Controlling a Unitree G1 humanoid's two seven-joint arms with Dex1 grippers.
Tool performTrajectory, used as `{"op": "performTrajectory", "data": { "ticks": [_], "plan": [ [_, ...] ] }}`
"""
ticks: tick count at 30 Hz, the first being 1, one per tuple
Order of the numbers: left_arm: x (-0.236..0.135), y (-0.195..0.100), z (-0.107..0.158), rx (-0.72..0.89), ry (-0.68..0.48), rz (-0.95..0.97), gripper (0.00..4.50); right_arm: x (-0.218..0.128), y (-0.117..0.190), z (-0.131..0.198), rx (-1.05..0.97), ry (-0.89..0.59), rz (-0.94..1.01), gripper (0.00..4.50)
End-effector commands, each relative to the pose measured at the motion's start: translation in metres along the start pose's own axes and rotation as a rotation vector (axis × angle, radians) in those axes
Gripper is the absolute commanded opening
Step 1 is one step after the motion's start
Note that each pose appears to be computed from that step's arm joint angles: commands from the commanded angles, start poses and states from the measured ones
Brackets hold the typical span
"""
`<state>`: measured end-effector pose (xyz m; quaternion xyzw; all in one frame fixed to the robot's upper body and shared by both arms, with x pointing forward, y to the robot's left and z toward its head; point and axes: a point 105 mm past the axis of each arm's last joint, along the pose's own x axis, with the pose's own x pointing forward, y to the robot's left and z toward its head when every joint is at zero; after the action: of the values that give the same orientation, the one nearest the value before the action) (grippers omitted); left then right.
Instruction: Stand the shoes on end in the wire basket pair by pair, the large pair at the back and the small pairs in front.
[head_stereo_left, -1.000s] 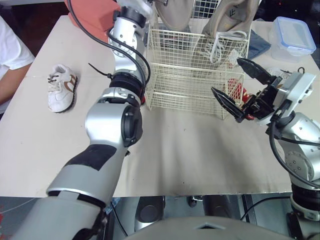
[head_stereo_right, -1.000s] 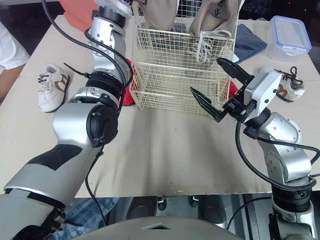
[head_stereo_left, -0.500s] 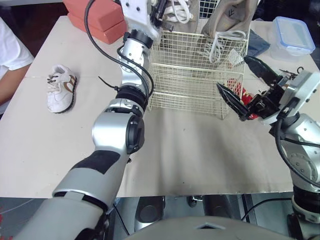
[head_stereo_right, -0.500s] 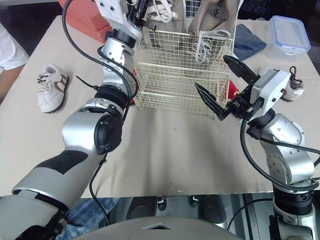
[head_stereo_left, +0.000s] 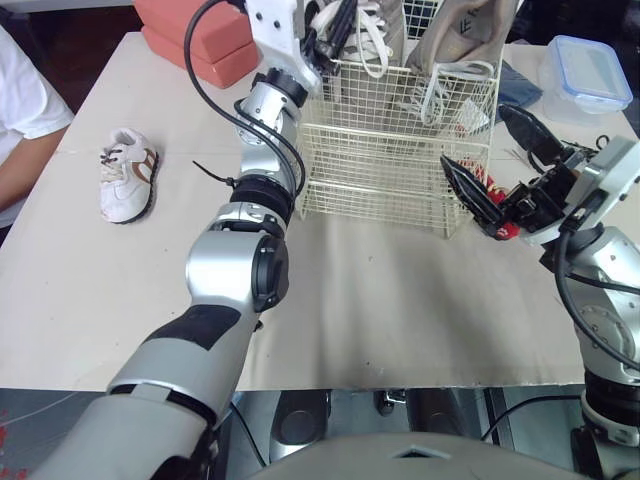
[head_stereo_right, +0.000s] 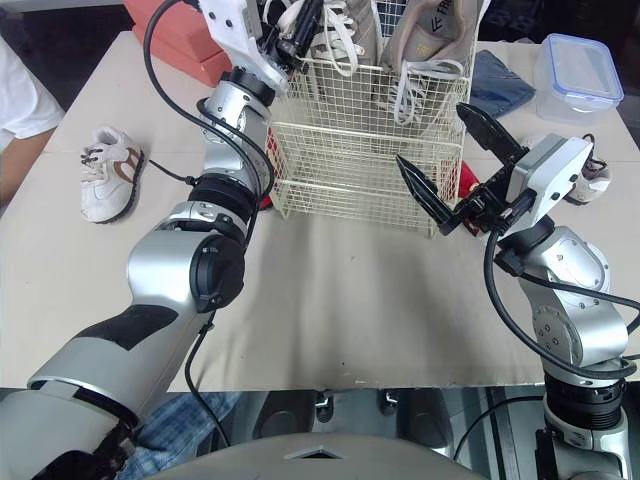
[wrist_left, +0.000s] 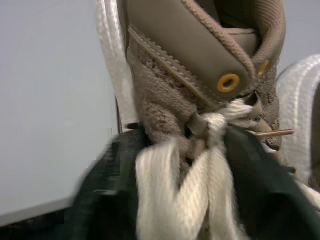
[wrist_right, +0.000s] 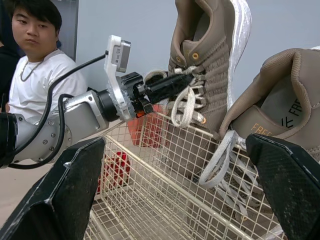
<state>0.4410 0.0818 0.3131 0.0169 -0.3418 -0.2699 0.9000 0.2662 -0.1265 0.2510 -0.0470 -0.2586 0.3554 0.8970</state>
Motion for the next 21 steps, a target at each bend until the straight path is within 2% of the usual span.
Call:
{"op": "performTrajectory", "data": {
  "ticks": [1,9,21],
  "plan": [
    [0.0,-0.003,0.005,-0.003,-0.022,-0.028,4.44,-0.001,0.0,0.015,-0.04,-0.05,-0.004,4.5],
    [-0.019,-0.008,0.016,0.019,-0.056,-0.063,4.44,-0.001,0.0,0.014,-0.038,-0.051,-0.005,4.5],
    [-0.064,-0.018,0.031,-0.013,0.061,-0.026,4.44,-0.002,-0.001,0.01,-0.03,-0.042,0.0,4.5]
  ]
}}
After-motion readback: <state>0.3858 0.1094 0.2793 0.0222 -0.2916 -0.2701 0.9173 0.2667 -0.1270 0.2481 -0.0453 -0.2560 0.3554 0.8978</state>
